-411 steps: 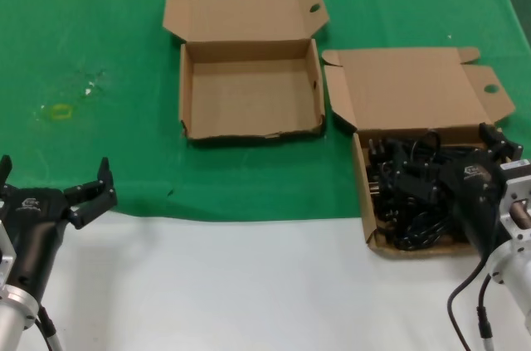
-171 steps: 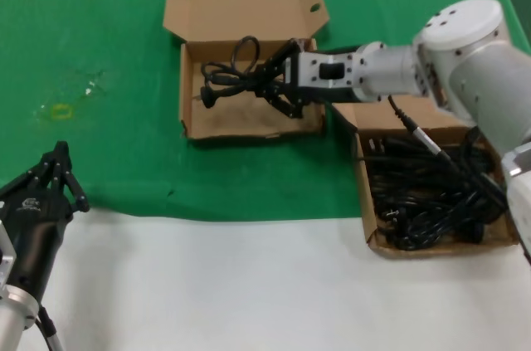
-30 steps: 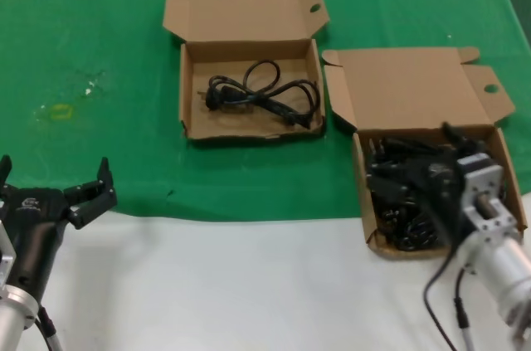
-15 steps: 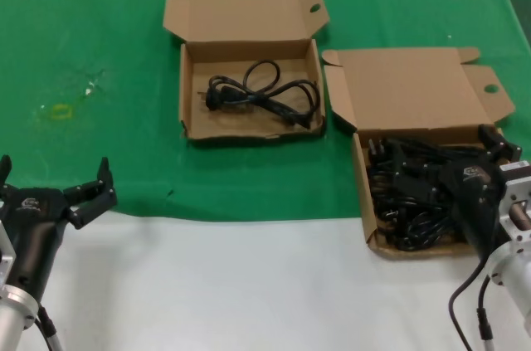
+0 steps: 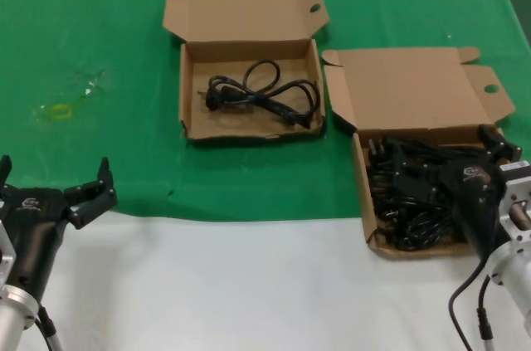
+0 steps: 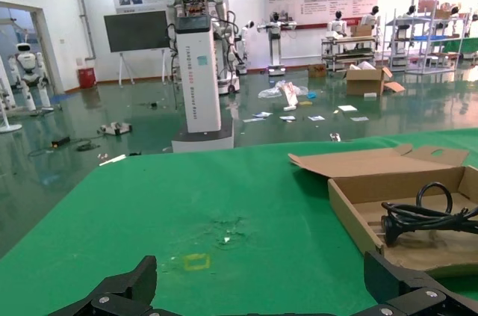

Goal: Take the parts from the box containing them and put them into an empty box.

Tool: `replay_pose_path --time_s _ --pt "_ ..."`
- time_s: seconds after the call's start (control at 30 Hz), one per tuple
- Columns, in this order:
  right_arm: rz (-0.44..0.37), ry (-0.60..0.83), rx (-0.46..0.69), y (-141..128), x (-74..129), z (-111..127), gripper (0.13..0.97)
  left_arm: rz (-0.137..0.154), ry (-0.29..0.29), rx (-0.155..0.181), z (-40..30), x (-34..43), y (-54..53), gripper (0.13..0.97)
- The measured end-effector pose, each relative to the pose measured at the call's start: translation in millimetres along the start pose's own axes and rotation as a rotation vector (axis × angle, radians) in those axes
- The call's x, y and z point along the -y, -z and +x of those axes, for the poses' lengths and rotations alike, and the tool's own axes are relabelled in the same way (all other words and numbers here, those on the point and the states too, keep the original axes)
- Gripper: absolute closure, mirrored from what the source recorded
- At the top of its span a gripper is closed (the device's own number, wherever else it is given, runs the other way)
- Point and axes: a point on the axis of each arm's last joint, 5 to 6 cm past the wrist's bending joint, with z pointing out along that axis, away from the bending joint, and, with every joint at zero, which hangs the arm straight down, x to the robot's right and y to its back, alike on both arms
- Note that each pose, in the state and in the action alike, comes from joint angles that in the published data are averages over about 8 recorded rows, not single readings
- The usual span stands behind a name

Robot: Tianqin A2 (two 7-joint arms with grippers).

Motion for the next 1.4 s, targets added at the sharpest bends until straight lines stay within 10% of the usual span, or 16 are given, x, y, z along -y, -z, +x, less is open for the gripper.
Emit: replay_pose_path --time_s 1.4 --pt "0.0 0.0 0.0 0.0 0.0 0.0 0.13 0.0 0.0 0.0 0.0 0.0 0.0 0.132"
